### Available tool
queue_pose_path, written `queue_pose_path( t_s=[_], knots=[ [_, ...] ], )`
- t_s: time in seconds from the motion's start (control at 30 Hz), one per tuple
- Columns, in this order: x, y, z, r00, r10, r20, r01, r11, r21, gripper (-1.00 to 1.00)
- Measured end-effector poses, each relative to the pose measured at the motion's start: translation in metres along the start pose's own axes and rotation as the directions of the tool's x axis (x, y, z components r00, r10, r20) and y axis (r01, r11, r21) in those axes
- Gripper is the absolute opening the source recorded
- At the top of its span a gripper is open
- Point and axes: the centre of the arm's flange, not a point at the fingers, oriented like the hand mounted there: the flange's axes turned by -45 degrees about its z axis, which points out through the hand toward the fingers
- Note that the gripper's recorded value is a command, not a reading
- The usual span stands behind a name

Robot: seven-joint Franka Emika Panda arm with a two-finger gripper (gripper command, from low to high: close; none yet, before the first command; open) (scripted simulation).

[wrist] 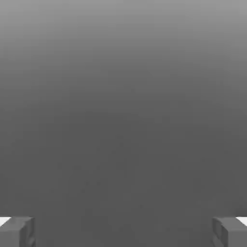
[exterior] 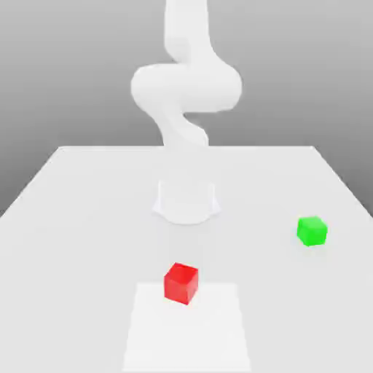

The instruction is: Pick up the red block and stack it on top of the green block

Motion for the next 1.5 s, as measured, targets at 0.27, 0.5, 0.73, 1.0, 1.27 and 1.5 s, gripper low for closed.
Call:
queue_pose_path(
  t_s=[0.27,0.5,0.73,1.0,1.27,1.5],
  knots=[
    [-0.1,0.008,0.178,0.946,0.156,0.283,-0.141,0.987,-0.072,0.0],
    [-0.251,0.02,0.281,0.797,0.316,0.514,-0.246,0.948,-0.203,0.0],
    [-0.358,0.026,0.346,0.697,0.392,0.601,-0.281,0.92,-0.274,0.0],
    [-0.373,0.027,0.36,0.698,0.393,0.599,-0.278,0.919,-0.279,-1.0],
    [-0.337,0.025,0.321,0.697,0.392,0.601,-0.28,0.92,-0.276,-1.0],
    [-0.33,-0.07,0.292,0.75,0.134,0.647,-0.09,0.991,-0.101,-1.0]
  ],
)
